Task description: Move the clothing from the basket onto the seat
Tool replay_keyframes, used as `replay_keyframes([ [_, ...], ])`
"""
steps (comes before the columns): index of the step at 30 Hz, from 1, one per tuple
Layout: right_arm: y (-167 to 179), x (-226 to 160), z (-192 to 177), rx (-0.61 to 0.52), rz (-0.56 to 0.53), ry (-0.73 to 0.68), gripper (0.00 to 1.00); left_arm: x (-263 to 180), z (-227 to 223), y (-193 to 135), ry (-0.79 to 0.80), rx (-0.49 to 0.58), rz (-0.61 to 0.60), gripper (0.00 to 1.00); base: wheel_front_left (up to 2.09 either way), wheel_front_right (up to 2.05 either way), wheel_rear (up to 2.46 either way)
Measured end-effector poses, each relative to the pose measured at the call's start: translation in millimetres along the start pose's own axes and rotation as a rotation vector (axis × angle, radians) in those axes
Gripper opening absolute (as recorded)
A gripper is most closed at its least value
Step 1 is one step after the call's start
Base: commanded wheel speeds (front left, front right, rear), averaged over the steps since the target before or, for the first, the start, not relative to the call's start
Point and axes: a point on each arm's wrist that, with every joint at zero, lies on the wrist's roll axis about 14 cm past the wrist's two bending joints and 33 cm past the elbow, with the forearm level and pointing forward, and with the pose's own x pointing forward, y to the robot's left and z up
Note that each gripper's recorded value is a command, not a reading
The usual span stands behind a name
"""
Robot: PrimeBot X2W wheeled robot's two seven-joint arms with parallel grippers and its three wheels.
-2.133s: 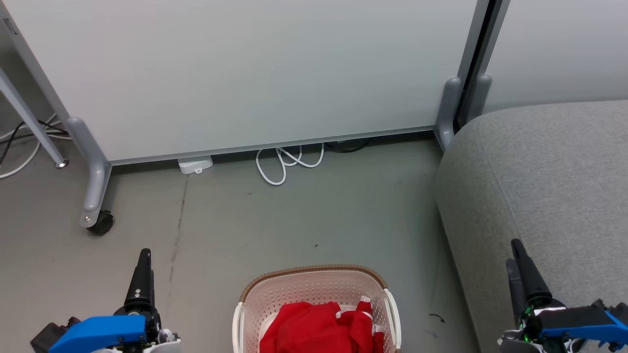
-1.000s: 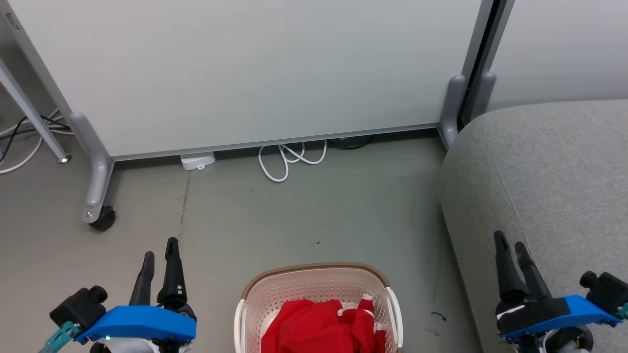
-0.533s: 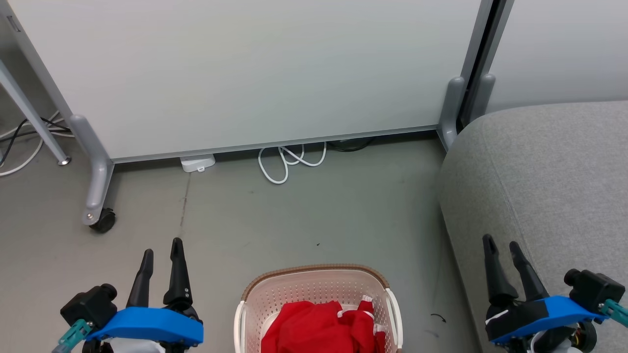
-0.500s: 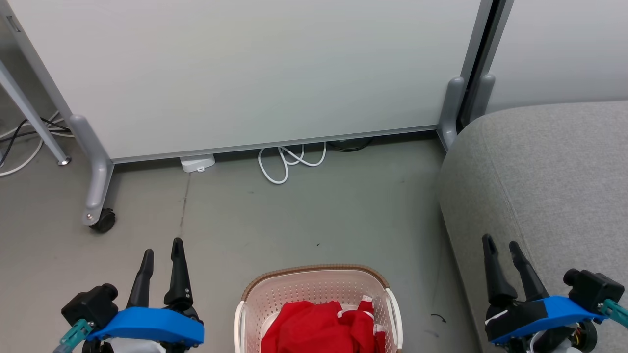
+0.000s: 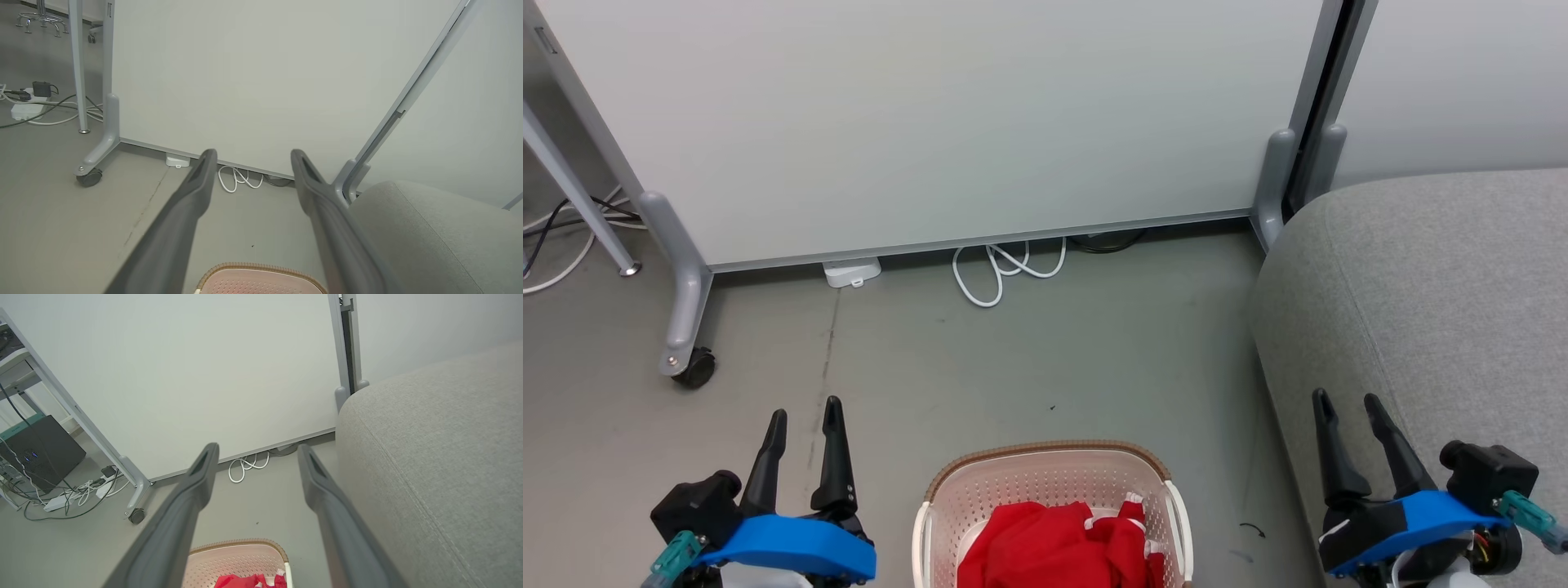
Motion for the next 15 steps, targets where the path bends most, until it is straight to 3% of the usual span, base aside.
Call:
replay_keyframes([
  [15,4.5,0.1,-2.5,-0.134,0.027,0.01,1.0,-0.1,-3.0,-1.3,-0.006,0.1,-0.012,1.0,0.0,0.0,0.0],
])
